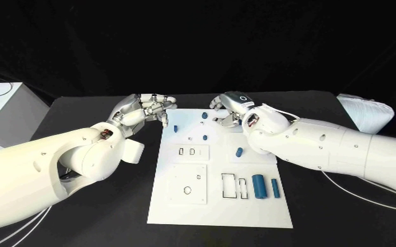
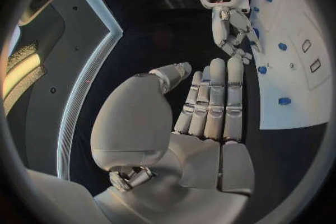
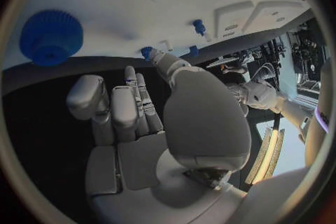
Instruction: Assemble the parts on the task board
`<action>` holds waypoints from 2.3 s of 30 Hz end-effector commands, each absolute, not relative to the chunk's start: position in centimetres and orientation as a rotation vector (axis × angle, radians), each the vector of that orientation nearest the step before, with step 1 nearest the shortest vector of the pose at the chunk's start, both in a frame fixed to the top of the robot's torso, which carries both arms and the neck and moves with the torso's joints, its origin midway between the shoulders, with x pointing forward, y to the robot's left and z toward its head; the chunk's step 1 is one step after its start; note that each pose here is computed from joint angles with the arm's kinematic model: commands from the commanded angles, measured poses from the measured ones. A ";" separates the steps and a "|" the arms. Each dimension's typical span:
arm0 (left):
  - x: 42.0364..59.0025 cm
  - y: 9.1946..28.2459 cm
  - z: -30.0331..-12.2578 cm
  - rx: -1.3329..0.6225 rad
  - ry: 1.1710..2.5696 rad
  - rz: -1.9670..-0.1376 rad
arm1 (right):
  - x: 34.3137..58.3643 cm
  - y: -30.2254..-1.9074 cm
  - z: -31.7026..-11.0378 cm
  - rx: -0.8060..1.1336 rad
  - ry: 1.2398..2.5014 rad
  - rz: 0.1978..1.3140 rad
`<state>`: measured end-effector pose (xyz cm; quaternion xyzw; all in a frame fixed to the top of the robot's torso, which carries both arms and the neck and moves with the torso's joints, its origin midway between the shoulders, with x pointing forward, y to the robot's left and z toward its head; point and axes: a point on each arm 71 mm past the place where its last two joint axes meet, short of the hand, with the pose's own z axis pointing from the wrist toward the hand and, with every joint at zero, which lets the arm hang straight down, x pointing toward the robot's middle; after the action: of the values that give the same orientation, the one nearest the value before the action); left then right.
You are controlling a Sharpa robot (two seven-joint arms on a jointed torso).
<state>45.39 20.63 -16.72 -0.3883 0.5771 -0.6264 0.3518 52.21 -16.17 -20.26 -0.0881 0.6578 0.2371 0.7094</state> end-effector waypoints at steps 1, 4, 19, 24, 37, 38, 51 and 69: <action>45.4 20.6 -16.6 -0.999 1.495 -1.641 | 51.8 -17.6 -19.2 -0.107 1.438 0.550; 45.4 20.7 -16.6 -1.000 1.494 -1.638 | 51.5 -19.4 -18.3 -0.035 1.451 0.548; 45.6 20.7 -16.7 -0.999 1.500 -1.642 | 52.3 -25.5 -17.6 0.093 1.627 0.440; 45.7 20.6 -16.8 -0.999 1.502 -1.643 | 52.6 -25.4 -18.3 0.087 1.660 0.421; 45.7 20.6 -16.8 -0.997 1.506 -1.643 | 53.2 -23.8 -19.7 0.073 1.691 0.412; 45.7 20.6 -16.8 -0.997 1.506 -1.643 | 53.2 -23.7 -19.7 0.073 1.691 0.412; 45.7 20.6 -16.8 -0.997 1.508 -1.643 | 53.6 -23.3 -20.3 0.071 1.707 0.403; 45.8 20.6 -16.8 -0.998 1.509 -1.642 | 53.5 -23.2 -20.8 0.065 1.728 0.394</action>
<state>45.81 20.87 -16.97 -0.3890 0.5802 -0.6245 0.3494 53.65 -23.19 -20.37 0.0352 0.7464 0.1773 0.6405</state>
